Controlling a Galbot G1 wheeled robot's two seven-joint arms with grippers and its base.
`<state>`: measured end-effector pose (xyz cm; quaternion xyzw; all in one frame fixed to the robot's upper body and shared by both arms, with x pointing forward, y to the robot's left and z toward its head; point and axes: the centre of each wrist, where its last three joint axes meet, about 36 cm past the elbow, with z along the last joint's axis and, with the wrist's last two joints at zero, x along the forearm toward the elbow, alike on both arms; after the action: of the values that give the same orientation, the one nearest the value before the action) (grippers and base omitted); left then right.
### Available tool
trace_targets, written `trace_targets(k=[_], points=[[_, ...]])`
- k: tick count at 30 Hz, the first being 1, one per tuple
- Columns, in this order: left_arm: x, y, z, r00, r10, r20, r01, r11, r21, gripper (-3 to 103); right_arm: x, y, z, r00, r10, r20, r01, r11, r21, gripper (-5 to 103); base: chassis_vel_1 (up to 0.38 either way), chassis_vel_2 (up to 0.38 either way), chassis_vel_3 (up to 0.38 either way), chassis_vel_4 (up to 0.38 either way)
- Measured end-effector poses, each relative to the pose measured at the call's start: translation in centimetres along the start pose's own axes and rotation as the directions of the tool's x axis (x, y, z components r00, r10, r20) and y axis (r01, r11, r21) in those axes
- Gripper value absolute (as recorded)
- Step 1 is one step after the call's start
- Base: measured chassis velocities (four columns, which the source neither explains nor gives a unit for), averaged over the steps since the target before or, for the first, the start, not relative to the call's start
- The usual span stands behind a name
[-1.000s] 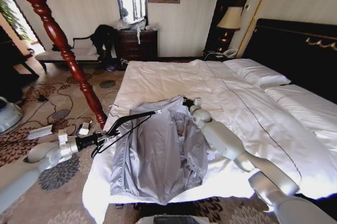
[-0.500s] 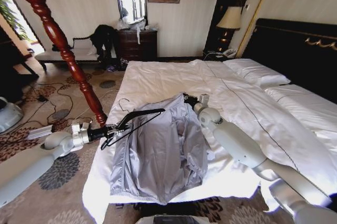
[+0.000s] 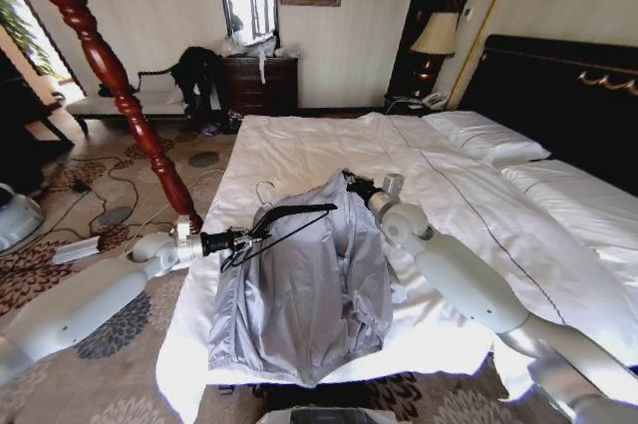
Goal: Pick up the clothes from the bed and hang them on the clothes hanger.
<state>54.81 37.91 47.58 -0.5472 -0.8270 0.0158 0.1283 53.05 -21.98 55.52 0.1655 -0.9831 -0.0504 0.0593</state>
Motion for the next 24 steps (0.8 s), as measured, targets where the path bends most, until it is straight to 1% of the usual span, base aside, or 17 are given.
trace_targets(k=[2, 8, 15, 24], points=[[-1.0, 0.5, -0.3, 1.000, -0.003, -0.007, 0.003, 1.000, -0.013, 16, 0.6, 0.2, -0.2, 1.000, -0.006, 0.004, 0.006, 1.000, -0.004, 0, 0.000, 0.000, 0.000, 0.000], [-2.7, 1.4, -0.4, 1.000, -0.009, -0.016, 0.008, 1.000, -0.016, 16, 1.3, 0.5, -0.7, 1.000, -0.014, 0.011, 0.014, 1.000, -0.009, 0, 0.000, 0.000, 0.000, 0.000], [-4.5, 1.6, -0.3, 0.999, 0.014, -0.032, -0.015, 1.000, -0.014, 16, 2.0, 0.9, -1.0, 1.000, -0.025, 0.008, 0.025, 1.000, -0.018, 0, 0.000, 0.000, 0.000, 0.000], [-6.4, 2.1, 0.2, 0.998, 0.027, -0.052, -0.027, 1.000, 0.000, 16, 2.2, 1.3, -1.2, 0.999, -0.036, 0.009, 0.037, 0.999, -0.028, 0, 0.000, 0.000, 0.000, 0.000]])
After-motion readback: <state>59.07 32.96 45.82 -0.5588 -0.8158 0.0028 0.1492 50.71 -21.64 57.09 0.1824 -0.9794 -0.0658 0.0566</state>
